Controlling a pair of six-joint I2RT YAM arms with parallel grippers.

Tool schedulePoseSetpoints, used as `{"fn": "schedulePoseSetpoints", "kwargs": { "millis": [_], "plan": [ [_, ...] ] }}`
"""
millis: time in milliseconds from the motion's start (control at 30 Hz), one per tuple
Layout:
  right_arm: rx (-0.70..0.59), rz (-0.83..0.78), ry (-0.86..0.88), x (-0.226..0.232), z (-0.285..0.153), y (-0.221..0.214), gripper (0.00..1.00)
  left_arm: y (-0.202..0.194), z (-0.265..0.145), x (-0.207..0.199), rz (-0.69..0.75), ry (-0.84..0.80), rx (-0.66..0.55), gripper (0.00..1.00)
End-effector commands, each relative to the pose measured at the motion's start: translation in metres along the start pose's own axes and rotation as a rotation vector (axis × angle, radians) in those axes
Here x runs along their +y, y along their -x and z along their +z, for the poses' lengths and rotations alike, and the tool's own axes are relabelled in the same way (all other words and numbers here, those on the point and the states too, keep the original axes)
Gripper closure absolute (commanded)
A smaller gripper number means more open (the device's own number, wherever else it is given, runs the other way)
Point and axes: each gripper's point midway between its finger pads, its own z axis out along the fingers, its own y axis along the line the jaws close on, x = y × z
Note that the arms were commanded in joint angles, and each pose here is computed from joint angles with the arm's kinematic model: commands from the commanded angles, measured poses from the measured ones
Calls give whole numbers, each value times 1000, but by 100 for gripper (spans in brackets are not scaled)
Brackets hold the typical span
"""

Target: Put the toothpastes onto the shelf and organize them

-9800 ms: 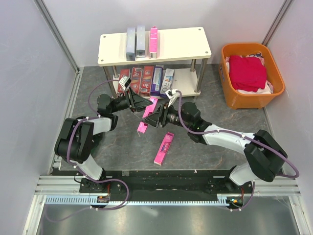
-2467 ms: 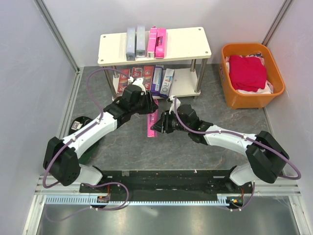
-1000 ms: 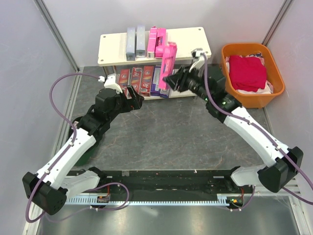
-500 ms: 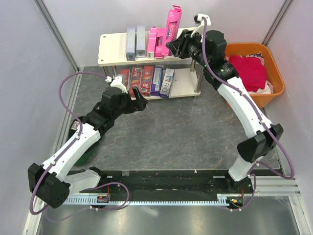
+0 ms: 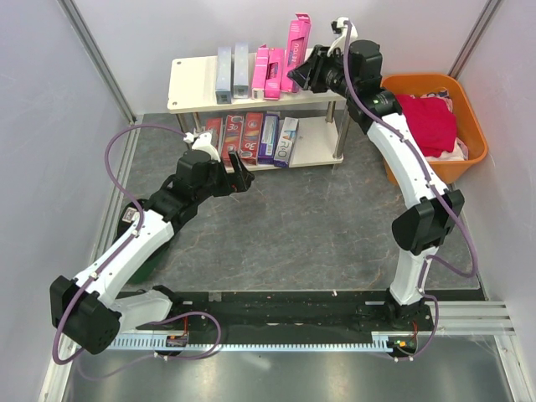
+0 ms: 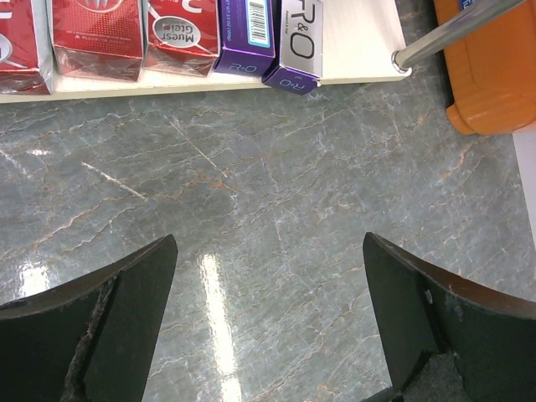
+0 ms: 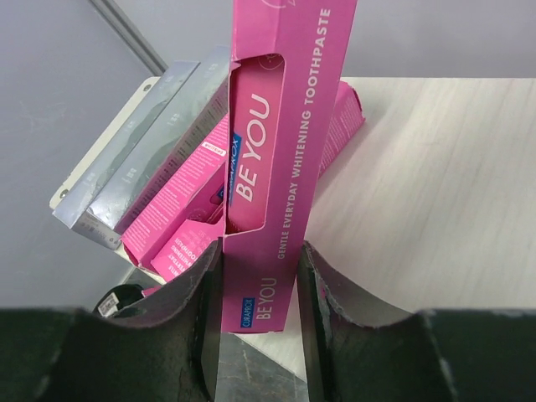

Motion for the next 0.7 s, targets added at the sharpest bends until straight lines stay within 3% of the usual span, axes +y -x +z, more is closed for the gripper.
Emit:
{"fn": "schedulePoseSetpoints", "kwargs": {
  "millis": [0,233,667],
  "plan": [
    [-3,30,66,10,3,8,58,1,1,1,17,-6,-6,1],
    [15,40,59,7,-1,4,31,0,2,2,14,-1,-5,1],
    [-20,58,-14,-20,1,11,13,-4,5,5,13,5,3,1]
  ]
}}
